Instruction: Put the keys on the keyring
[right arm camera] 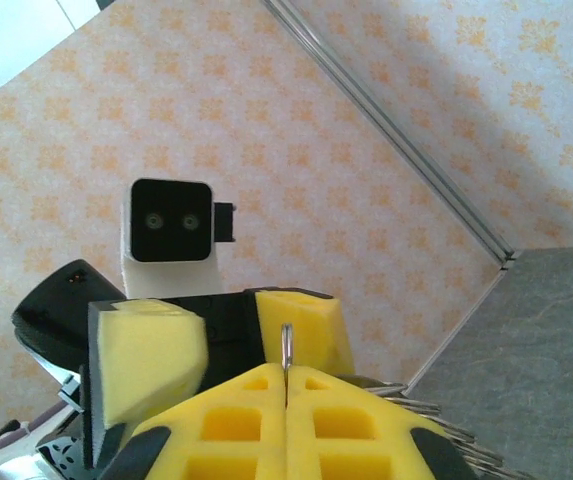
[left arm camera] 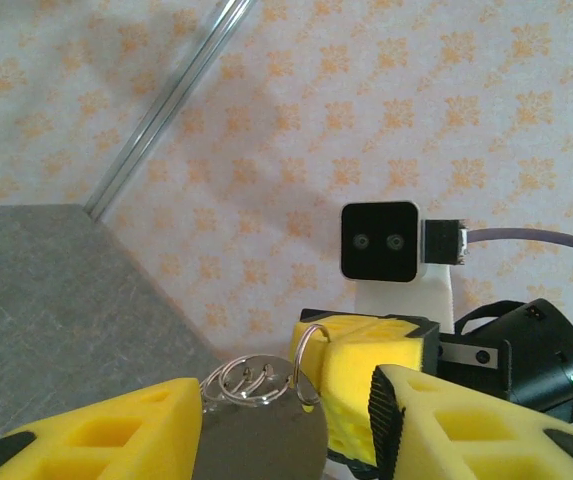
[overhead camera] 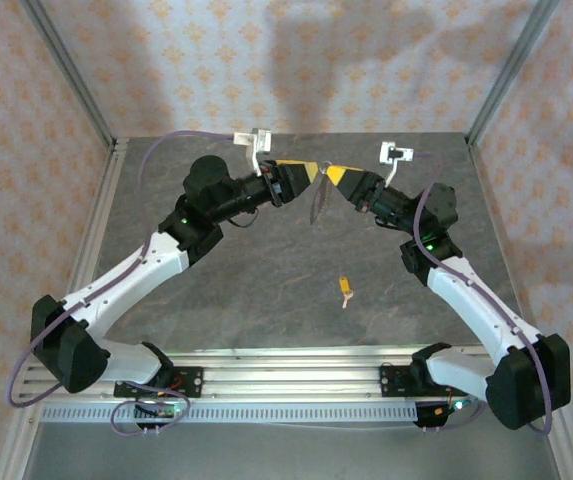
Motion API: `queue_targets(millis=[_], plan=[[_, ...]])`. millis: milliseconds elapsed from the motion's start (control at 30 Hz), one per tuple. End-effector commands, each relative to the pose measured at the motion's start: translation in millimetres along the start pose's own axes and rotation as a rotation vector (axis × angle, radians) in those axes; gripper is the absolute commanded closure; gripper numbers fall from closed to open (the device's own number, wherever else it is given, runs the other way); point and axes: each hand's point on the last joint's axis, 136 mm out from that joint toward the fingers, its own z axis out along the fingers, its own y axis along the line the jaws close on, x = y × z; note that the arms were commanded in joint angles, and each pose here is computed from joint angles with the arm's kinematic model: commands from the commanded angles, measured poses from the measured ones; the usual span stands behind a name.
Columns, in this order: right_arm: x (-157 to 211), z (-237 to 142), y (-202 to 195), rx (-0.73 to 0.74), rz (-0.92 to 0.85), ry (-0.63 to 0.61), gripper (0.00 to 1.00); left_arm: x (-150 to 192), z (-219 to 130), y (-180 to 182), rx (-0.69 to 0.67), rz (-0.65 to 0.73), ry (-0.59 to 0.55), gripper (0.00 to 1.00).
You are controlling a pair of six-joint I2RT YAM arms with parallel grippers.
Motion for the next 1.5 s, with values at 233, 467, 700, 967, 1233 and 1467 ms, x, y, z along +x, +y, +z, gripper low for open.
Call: queue_targets(millis=[233,467,700,967,1233,1467], plan=[[-10.5,-1.1,31.2,-0.097,-0.048,-0.043,1.00,-8.4,7.7,-14.5,0.058,0.018,-0.046,0.56],[-8.8,0.7,30.7,-0.103,-0.037,-0.037,1.00,-8.9,8.7,-19.7,0.073,0.023,-0.049,0.60],[-6.9,0.8,29.5,-0.101,-0.034,-0.032,1.00,-12.7,7.5,-19.9,0.058,0.030,-0.068,0.54],[-5.2,1.2,26.0,-0.091,-0.032,-0.028,1.00,-20.3,-0.7,-22.1,0.036,0.051,-0.103,0.46],[-3.5,2.4,23.6,-0.089,-0.029,-0.021,1.00,-21.9,-0.6,-27.2,0.060,0.053,-0.107,0.49],[-4.2,2.6,24.2,-0.091,-0.031,-0.021,1.00,-18.4,5.3,-31.3,0.088,0.049,-0.091,0.55]])
